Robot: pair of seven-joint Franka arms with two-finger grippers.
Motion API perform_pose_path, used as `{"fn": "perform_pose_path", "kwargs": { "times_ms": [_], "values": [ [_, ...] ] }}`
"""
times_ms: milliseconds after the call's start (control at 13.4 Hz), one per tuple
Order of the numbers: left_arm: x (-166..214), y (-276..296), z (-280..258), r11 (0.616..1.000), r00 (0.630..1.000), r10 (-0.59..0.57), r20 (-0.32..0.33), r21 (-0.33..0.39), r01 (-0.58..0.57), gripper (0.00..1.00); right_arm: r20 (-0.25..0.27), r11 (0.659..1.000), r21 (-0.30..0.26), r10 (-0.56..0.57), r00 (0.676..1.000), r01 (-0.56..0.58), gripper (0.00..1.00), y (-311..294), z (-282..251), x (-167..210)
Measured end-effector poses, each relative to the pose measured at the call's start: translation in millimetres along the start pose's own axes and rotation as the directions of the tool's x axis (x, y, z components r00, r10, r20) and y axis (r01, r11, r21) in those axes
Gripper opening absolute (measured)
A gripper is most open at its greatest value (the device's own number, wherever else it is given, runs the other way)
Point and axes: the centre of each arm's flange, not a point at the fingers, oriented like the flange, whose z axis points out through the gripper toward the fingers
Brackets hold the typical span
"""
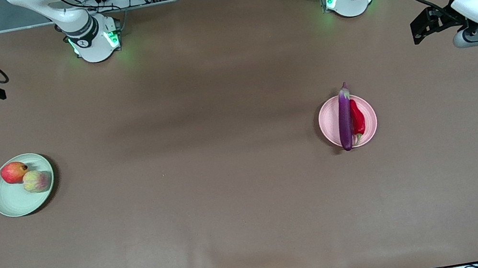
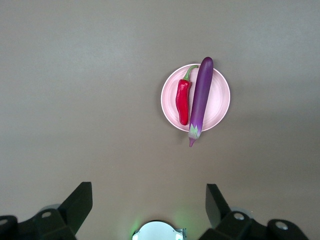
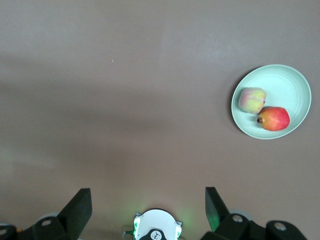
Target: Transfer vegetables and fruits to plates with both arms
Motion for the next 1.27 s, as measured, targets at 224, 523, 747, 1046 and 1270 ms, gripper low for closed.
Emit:
{"fn": "perform_pose_path", "kwargs": {
  "times_ms": [224, 523, 747, 1046, 1270],
  "values": [
    [0, 1, -1, 1.000, 1.000, 0.002, -0.001, 0.000, -0.002, 1.00, -0.009, 0.999, -0.036, 0.014, 1.000, -0.014, 1.00, 6, 2, -7],
    [0, 1, -2, 1.000, 1.000, 0.003, -0.005, 0.000, -0.003, 1.00, -0.061, 0.997, -0.048, 0.050, 0.997, -0.053, 1.00, 26, -14, -11],
    [0, 2, -3, 1.000, 1.000, 0.003, -0.007, 0.000, -0.003, 1.00, -0.061, 0.993, -0.045, 0.104, 0.993, -0.107, 1.00, 24, -18, -13],
    [-1, 4, -4, 1.000, 1.000, 0.007, -0.009, 0.000, -0.007, 1.00, -0.061, 0.976, -0.039, 0.210, 0.976, -0.213, 1.00, 21, -17, -13],
    [-1, 5, -4, 1.000, 1.000, 0.009, -0.009, 0.000, -0.009, 1.00, -0.066, 0.972, -0.067, 0.221, 0.973, -0.225, 1.00, 24, -19, -14]
  ]
}}
